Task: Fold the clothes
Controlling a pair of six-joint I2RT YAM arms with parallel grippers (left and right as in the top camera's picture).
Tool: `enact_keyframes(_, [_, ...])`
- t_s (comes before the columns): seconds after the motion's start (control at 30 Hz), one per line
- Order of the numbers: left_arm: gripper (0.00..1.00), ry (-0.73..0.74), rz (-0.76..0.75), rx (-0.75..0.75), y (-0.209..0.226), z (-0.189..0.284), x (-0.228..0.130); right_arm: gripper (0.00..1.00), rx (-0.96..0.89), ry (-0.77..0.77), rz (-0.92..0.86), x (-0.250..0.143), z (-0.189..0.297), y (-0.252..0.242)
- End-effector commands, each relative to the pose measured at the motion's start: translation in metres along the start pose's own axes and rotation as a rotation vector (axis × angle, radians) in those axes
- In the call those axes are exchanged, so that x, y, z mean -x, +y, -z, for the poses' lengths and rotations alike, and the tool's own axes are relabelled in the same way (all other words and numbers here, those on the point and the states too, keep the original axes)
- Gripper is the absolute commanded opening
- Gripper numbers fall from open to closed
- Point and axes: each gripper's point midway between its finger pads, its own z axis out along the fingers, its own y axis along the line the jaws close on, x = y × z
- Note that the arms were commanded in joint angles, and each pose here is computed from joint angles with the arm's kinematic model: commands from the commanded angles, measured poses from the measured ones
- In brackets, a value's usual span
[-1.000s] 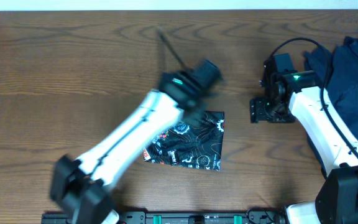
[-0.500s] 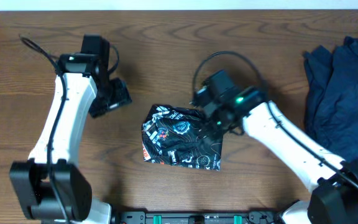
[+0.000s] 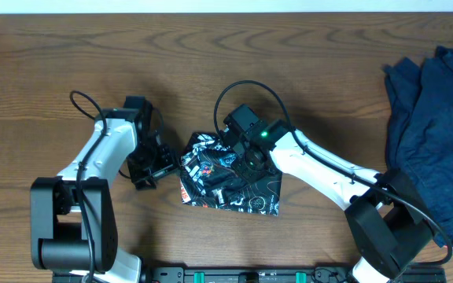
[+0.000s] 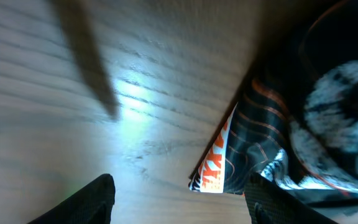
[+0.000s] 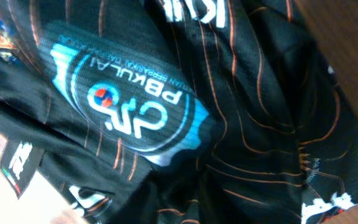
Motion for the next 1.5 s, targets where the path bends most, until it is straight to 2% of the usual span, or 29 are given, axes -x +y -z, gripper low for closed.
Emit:
enact_keyframes(0.0, [0.69,0.031,-0.045,-0.042,-0.007,-0.01,-0.011,0.01,-0.095,-0.018,-0.057,0.006,0.003,-0.014])
enact_keyframes(0.2, [0.69,0.005,-0.11,-0.043,-0.016,-0.025,-0.012,0.01,-0.127,-0.028,-0.171,0.006,0.005,-0.026])
enact_keyframes(0.33, [0.7,-0.062,-0.18,-0.013,-0.023,-0.035,-0.005,0.01,-0.139,-0.055,-0.196,0.009,0.014,-0.033])
enact_keyframes(0.47, [0.7,-0.156,-0.182,0.101,-0.013,-0.036,0.011,0.01,-0.29,-0.081,-0.371,0.001,0.033,-0.072])
enact_keyframes(0.63, [0.7,-0.173,-0.187,0.107,-0.014,-0.036,0.015,0.02,-0.408,-0.088,-0.486,-0.011,0.046,-0.119])
enact_keyframes(0.7, [0.7,-0.169,-0.186,0.109,-0.013,-0.037,0.014,0.09,-0.427,-0.099,-0.549,-0.014,0.048,-0.133])
enact_keyframes(0.77, [0.7,-0.166,-0.185,0.111,-0.012,-0.038,0.014,0.27,-0.412,-0.117,-0.583,-0.013,0.049,-0.142])
enact_keyframes(0.83, [0.7,-0.164,-0.186,0.111,-0.012,-0.038,0.013,0.31,-0.379,-0.117,-0.599,-0.014,0.047,-0.144])
enact_keyframes(0.93, [0.7,-0.164,-0.186,0.111,-0.012,-0.038,0.013,0.31,-0.21,-0.1,-0.551,-0.011,0.049,-0.116])
enact_keyframes(1.07, [0.7,-0.163,-0.186,0.111,-0.012,-0.038,0.013,0.33,0.058,-0.13,-0.506,-0.003,0.074,-0.058])
enact_keyframes(1.13, [0.7,-0.162,-0.185,0.113,-0.012,-0.038,0.013,0.35,0.125,-0.15,-0.459,0.0,0.087,-0.036])
enact_keyframes(1.27, [0.7,-0.162,-0.185,0.113,-0.012,-0.038,0.013,0.39,0.156,-0.107,-0.314,-0.01,0.092,0.003])
enact_keyframes(1.47, [0.7,-0.16,-0.185,0.113,-0.012,-0.038,0.012,0.4,0.078,0.009,-0.229,-0.03,0.06,0.033])
